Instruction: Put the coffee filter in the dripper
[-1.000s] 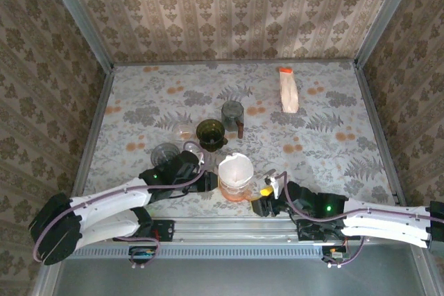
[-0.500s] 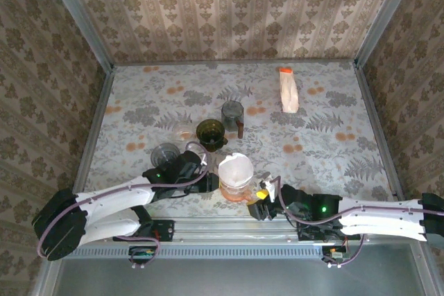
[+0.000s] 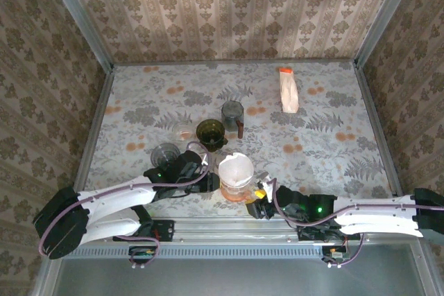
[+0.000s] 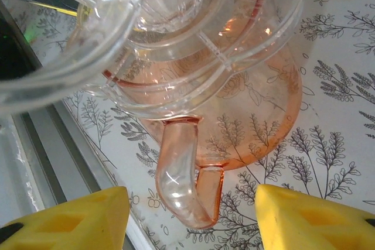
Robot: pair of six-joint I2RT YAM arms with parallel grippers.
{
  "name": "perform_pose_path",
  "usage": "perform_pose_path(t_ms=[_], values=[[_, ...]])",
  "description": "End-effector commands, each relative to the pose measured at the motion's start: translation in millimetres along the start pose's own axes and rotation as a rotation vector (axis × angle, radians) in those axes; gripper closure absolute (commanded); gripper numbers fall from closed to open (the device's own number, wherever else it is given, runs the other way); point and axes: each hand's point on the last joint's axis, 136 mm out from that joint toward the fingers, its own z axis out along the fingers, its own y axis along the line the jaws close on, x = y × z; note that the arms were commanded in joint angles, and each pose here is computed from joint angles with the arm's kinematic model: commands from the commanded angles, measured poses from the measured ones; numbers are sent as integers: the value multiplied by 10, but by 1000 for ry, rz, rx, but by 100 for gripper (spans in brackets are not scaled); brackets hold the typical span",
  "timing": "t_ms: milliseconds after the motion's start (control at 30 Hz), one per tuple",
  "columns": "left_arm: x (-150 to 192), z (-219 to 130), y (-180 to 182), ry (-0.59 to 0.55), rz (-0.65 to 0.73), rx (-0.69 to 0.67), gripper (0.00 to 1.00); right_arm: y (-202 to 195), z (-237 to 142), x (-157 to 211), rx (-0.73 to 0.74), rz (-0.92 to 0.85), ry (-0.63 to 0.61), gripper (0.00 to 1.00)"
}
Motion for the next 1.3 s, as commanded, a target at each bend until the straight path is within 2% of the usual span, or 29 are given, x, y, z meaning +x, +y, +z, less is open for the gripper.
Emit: perform_pose_path(t_ms=[0,1267], values=[[9,1,-56,6,-8,20,71,-30,11,-44,18,-18,-40,42],[47,10,-46,14,-15,11,71,-88,9,-32,88,-65,-64,68]])
